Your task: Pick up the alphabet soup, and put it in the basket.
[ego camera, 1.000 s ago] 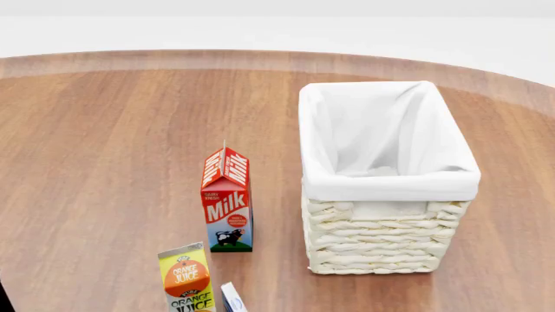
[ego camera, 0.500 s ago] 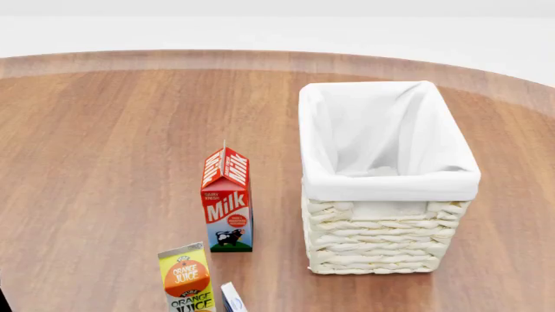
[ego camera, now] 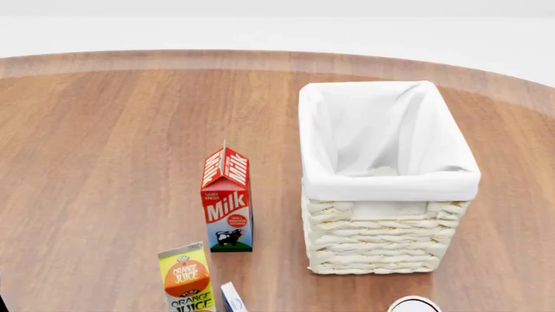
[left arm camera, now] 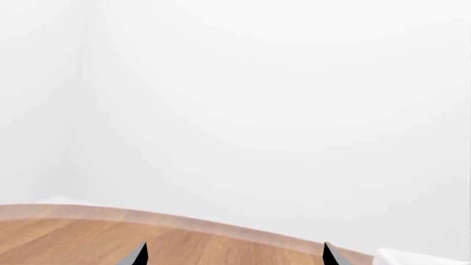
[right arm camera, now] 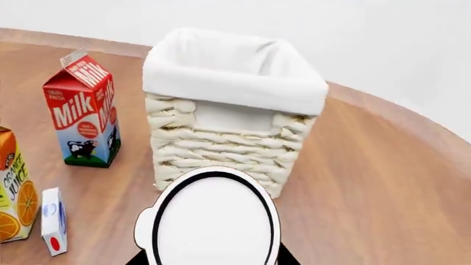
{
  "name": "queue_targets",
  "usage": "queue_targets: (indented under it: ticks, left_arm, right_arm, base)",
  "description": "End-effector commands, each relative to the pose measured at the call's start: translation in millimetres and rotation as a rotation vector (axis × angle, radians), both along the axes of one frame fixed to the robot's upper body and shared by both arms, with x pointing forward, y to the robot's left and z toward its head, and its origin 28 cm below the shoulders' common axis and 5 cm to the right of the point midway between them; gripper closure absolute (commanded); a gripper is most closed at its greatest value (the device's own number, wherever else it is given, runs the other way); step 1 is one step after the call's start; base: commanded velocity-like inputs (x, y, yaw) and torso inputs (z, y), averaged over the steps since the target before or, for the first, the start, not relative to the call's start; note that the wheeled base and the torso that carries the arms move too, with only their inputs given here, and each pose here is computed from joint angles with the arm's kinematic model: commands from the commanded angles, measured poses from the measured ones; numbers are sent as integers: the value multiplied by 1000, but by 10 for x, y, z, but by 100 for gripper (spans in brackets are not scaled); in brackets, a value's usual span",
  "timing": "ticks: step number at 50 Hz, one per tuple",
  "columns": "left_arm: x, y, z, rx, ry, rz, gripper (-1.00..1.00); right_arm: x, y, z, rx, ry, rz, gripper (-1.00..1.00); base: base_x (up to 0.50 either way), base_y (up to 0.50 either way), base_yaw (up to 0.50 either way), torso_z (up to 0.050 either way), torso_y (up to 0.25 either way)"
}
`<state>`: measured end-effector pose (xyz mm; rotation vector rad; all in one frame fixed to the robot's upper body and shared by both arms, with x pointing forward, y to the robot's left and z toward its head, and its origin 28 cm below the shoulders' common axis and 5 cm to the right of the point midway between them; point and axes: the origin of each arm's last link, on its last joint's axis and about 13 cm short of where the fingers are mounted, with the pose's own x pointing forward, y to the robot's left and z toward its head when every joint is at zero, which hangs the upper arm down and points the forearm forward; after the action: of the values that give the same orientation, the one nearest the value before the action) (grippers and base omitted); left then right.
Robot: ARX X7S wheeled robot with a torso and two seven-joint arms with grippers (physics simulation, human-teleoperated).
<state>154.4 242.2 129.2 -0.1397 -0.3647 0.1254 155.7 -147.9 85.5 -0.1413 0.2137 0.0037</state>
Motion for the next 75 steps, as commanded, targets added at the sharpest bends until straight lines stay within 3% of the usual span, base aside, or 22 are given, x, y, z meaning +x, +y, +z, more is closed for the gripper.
queue_targets:
  ticks: [1,14,19,33,39,48,57,75]
  left_arm:
    - [-15,11,36,-11,-14,-3,-100]
    - [19,-4,30,-9,-12,-3,-100]
    - [18,-6,34,-10,-12,-4,-100]
    - [18,-5,42,-12,-12,-4,-100]
    - [21,-6,45,-14,-13,-6,-100]
    - [34,-1,38,-18,-12,-2,-100]
    - [20,6,37,-25,-13,0,-100]
    - [14,1,29,-26,-12,-1,-100]
  right_arm:
    - [57,-26,361,-84,-288,0,100]
    - [84,-63,563,-54,-413,17,100]
    - [102,-96,666,13,-448,-24,100]
    - [111,-56,1128,-7,-528,5,100]
    - [337,-65,1320,63,-430,-1,100]
    - [804,-35,1422,61,-323,26,100]
    - [1078,-54,1428,66,-276,19,100]
    - [1082,-59,1478,46,-280,7,100]
  base:
    - [0,0,0,0,0]
    - [0,0,0,0,1]
    - [0,0,0,0,0]
    - [0,0,0,0,1]
    - [0,0,0,0,0]
    - [0,0,0,0,1]
    - [0,0,0,0,0]
    - [0,0,0,0,1]
